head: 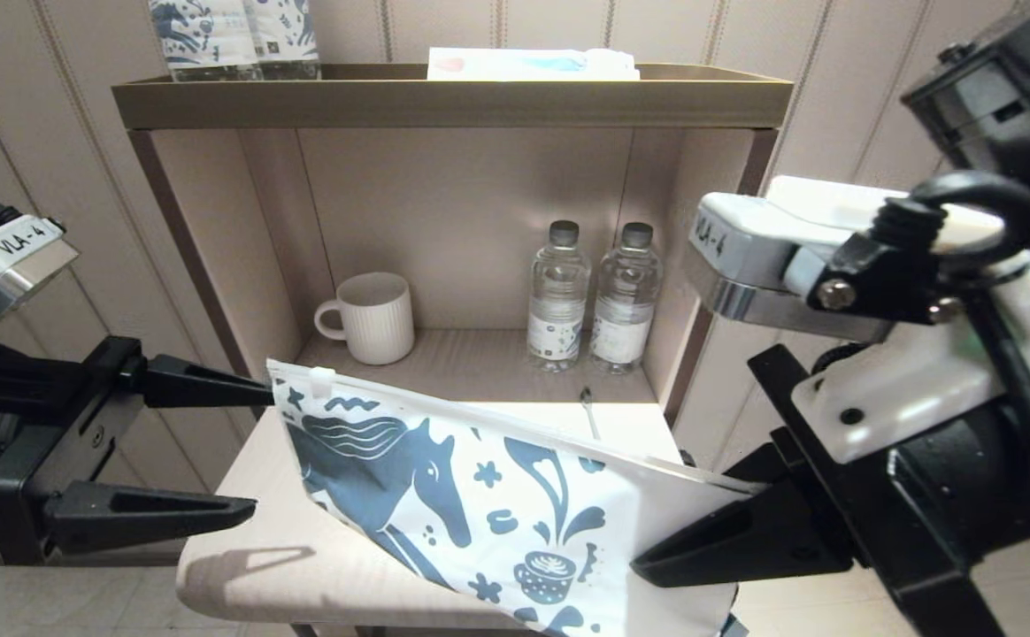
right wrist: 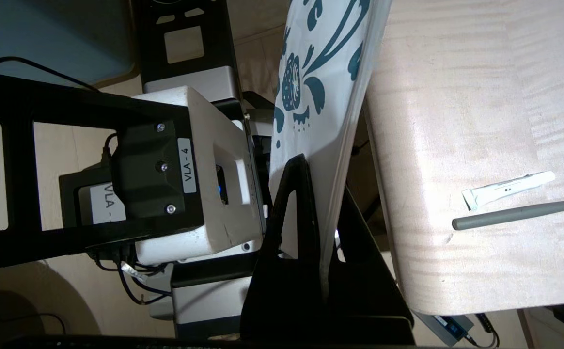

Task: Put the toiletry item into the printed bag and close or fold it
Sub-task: Hand it to the other hand

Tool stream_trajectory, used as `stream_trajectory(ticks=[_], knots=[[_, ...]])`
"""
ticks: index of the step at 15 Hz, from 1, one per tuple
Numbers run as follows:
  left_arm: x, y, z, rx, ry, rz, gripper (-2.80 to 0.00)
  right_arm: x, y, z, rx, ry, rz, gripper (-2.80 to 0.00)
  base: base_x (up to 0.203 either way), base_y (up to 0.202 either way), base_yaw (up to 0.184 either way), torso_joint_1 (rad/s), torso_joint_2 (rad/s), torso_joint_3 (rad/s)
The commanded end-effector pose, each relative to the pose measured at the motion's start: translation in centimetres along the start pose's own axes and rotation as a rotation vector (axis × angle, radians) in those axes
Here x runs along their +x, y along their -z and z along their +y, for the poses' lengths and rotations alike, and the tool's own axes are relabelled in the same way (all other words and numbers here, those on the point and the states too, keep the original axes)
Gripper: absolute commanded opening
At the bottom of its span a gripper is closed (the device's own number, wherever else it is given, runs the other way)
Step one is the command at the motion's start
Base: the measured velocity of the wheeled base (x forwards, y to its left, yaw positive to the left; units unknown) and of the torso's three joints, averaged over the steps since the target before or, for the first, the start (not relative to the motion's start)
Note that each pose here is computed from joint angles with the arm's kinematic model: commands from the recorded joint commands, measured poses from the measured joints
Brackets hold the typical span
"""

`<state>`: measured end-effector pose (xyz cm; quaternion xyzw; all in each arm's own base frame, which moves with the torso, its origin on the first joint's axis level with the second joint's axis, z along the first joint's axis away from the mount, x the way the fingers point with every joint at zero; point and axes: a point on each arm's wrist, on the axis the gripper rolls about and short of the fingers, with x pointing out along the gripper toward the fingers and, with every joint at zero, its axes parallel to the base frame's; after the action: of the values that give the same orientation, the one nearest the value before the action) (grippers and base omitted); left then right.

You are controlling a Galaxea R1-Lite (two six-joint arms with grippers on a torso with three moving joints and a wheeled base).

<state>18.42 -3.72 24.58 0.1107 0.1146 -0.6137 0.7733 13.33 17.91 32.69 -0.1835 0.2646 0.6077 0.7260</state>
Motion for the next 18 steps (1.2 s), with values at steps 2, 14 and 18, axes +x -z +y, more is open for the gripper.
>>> stream_trajectory(ticks=[2,14,18], knots=[[0.1,0.2,0.6,-0.014,0.002,0.001,0.0,-0.4,0.3,0.6,-0.008,-0.038,-0.01,-2.8,0.0,0.0,0.0,0.0,0.0,0.0],[0.5,1.1,-0.7,0.033,0.04,0.007,0.0,5.5,-2.1,-2.2,-0.007,-0.148,0.02,-2.8,0.0,0.0,0.0,0.0,0.0,0.0],[0.7,1.2,-0.7,0.032,0.049,0.011,0.0,5.8,-2.3,-2.1,-0.014,-0.165,0.018,-2.8,0.0,0.0,0.0,0.0,0.0,0.0]])
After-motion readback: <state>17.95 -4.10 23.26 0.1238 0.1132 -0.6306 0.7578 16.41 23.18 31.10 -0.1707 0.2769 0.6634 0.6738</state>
